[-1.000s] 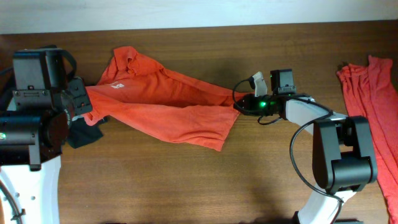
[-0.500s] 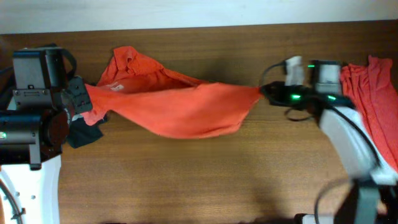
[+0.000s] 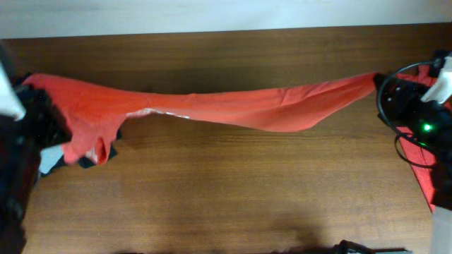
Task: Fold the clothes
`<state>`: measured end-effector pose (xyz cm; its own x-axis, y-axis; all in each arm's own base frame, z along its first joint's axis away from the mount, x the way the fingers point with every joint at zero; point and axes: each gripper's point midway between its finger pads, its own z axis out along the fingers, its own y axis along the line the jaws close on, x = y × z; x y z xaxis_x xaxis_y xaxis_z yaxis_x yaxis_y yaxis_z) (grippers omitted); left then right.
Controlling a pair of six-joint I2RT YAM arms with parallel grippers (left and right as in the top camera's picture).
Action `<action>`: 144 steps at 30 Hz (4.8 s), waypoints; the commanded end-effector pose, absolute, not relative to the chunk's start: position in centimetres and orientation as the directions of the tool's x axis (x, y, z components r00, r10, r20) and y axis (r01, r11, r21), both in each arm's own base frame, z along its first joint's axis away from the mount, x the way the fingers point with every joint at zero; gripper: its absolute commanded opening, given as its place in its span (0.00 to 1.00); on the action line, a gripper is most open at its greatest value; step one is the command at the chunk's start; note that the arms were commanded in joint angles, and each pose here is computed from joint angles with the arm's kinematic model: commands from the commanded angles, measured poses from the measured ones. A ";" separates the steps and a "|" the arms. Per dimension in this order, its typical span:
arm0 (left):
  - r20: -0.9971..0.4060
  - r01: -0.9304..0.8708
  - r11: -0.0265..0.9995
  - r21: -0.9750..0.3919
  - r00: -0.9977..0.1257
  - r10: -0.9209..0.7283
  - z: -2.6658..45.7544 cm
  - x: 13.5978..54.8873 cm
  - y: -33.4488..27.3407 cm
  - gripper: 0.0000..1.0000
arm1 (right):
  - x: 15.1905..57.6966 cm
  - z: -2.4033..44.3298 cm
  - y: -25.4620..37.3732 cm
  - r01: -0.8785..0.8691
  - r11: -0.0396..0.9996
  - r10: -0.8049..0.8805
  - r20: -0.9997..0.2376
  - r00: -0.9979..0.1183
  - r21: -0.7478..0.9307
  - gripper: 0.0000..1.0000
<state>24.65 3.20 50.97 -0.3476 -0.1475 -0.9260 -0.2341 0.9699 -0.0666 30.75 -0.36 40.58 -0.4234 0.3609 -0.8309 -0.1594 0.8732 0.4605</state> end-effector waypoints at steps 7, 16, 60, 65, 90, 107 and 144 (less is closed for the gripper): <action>-0.974 -0.128 0.988 -0.083 -0.200 -0.107 55.6 19.7 1.8 0.00 | 24.8 52.1 0.8 -0.176 0.933 0.275 -0.936 -0.218 0.315 0.04; -0.992 -0.123 0.988 -0.091 -0.082 -0.101 58.8 16.3 2.0 0.00 | 19.7 54.2 -1.8 0.091 0.959 0.278 -0.947 -0.159 0.267 0.04; -0.533 -0.112 0.993 0.038 -0.843 -0.075 30.0 46.7 1.7 0.99 | 43.6 27.8 -6.0 0.130 0.915 0.310 -0.458 -0.833 0.382 0.80; -0.443 -0.264 0.964 -0.028 -0.861 -0.249 32.4 39.1 2.1 0.98 | 37.7 32.7 -4.3 0.123 0.919 0.306 -0.482 -0.821 0.375 0.84; 0.193 -0.410 0.912 0.006 -0.894 -0.404 3.2 26.6 -0.8 0.99 | 25.1 5.3 -1.5 0.474 0.829 0.432 0.199 -0.880 0.295 0.84; 0.209 -0.470 0.882 0.012 -0.862 -0.462 -1.0 23.9 -0.8 0.00 | 22.0 -0.9 -2.2 0.634 0.752 0.602 0.206 -0.772 0.178 0.54; 0.376 -0.576 0.812 -0.096 -0.776 -0.506 4.2 20.3 -0.8 0.58 | 20.4 1.2 -5.4 0.694 0.719 0.690 0.170 -0.704 -0.046 0.94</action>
